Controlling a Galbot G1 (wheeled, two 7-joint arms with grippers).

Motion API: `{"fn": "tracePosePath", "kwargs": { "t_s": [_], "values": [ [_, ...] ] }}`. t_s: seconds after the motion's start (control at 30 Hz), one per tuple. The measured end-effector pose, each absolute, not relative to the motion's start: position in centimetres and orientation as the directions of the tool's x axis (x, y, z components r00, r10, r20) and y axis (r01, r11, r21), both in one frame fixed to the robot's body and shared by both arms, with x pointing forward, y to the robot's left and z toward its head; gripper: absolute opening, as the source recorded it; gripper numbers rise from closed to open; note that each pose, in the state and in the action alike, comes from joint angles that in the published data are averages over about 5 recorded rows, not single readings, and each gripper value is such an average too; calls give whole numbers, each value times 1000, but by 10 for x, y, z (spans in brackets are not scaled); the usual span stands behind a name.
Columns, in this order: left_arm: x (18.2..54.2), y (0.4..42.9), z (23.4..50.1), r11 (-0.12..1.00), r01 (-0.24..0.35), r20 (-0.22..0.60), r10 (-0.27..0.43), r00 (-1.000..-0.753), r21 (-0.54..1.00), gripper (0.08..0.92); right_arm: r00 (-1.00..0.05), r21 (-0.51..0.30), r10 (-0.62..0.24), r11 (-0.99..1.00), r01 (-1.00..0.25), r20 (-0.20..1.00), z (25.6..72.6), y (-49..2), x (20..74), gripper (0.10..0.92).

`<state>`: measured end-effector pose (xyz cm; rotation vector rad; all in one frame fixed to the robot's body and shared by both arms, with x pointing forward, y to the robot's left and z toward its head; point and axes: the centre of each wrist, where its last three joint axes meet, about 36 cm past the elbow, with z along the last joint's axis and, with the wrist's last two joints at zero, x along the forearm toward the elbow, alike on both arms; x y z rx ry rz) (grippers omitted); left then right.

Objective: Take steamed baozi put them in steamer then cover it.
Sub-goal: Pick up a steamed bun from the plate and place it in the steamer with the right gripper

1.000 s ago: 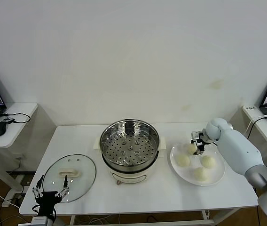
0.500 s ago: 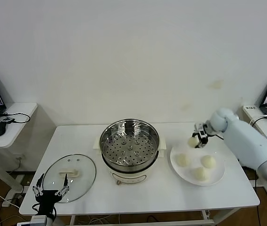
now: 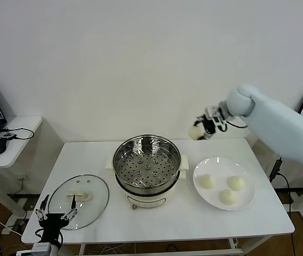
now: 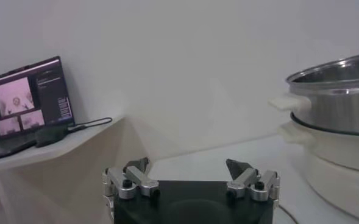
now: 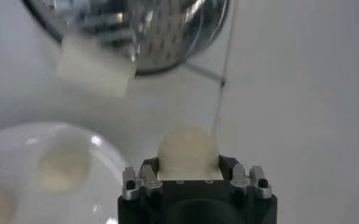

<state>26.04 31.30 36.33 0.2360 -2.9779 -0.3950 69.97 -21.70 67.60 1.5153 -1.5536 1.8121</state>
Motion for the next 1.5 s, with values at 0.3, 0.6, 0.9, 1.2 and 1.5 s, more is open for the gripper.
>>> {"fn": "tracePosePath", "kwargs": {
  "t_s": [0.3, 0.6, 0.9, 1.2, 1.5],
  "values": [
    [260, 313, 367, 954, -145, 95, -174, -980, 261, 823, -321, -514, -408, -573, -639, 855, 664, -127, 697, 628],
    [261, 318, 369, 953, -157, 88, -185, -979, 258, 823, -275, -465, -376, -755, -463, 885, 631, -78, 698, 649],
    [265, 320, 366, 954, -159, 89, -187, -978, 255, 823, -251, -417, -347, -847, -328, 903, 604, -57, 701, 653],
    [267, 320, 363, 955, -155, 95, -184, -978, 254, 823, -257, -391, -333, -893, -223, 907, 582, -48, 709, 655],
    [267, 321, 363, 954, -155, 93, -184, -979, 256, 823, -259, -378, -327, -909, -178, 909, 572, -48, 714, 793]
  ]
}}
